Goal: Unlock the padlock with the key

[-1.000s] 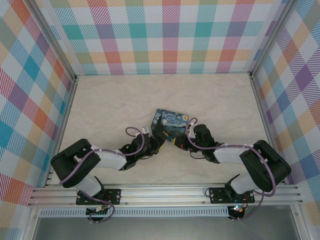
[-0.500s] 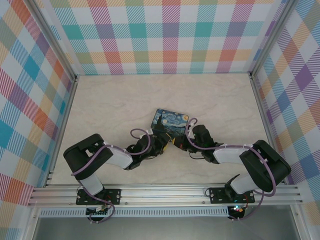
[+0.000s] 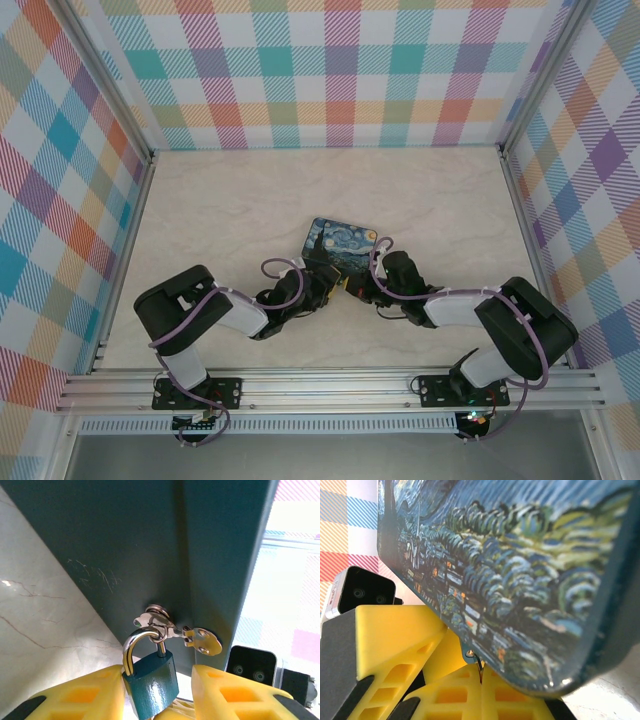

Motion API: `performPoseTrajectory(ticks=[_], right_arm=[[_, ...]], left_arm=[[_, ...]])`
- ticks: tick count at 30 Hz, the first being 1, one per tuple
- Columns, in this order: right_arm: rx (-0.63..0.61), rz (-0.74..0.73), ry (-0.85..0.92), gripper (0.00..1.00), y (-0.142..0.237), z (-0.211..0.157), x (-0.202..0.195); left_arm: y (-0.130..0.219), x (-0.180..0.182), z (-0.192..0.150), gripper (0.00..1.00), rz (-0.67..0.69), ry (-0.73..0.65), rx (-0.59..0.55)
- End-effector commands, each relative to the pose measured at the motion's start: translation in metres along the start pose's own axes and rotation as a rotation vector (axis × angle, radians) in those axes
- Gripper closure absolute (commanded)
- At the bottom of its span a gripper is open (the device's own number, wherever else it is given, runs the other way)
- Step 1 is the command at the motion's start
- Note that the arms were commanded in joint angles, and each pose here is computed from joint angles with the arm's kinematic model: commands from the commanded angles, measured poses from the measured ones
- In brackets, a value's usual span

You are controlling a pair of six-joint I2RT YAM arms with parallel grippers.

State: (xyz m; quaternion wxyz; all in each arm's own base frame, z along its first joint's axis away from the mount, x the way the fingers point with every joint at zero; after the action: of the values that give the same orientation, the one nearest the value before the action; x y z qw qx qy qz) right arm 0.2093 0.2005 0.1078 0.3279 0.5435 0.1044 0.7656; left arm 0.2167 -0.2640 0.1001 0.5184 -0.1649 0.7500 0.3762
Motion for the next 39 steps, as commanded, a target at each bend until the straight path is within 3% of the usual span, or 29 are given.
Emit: performPoseTrajectory(ticks=[1, 15, 22, 26, 29, 33, 39], right_arm=[[-0.007, 0.032, -0.007, 0.95, -0.002, 0.002, 0.006], [-0.013, 0.032, 0.002, 0.88, 0.002, 0.001, 0.007], [0.004, -0.086, 0.124, 0.64, 0.022, 0.0, 0.004], [0.032, -0.202, 0.333, 0.53, 0.041, 0.003, 0.007], [-0.004, -0.197, 0.536, 0.48, 0.054, 0.008, 0.017], [-0.111, -0.144, 0.838, 0.43, 0.07, 0.014, 0.042], [-0.284, -0.182, 1.311, 0.31, 0.089, 0.019, 0.074]], left_arm=[[-0.003, -0.014, -0.005, 0.62, -0.075, 0.021, -0.001], [0.001, -0.016, -0.003, 1.0, -0.088, 0.02, -0.021], [0.008, -0.021, -0.001, 1.0, -0.058, -0.028, -0.038], [0.013, -0.028, 0.003, 1.0, -0.043, -0.046, -0.032], [0.016, -0.036, 0.006, 1.0, -0.043, -0.053, -0.012], [0.019, -0.046, 0.008, 1.0, -0.04, -0.065, 0.005], [0.023, -0.055, 0.013, 1.0, -0.049, -0.047, 0.014]])
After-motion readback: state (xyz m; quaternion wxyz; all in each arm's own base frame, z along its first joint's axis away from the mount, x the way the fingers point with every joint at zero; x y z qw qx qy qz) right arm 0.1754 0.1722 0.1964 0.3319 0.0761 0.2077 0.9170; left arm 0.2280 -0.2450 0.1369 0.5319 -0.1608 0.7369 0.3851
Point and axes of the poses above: each hand's point on the last joint's axis, 136 mm out from that joint toward the fingers, its own y axis back along the fingers, its own x axis along the line the jaws close on, z = x × y, the point moved 9 cm from there along y, back along the fingers, and after that the axes turned 9 degrees about y, right-handed, at the moved point
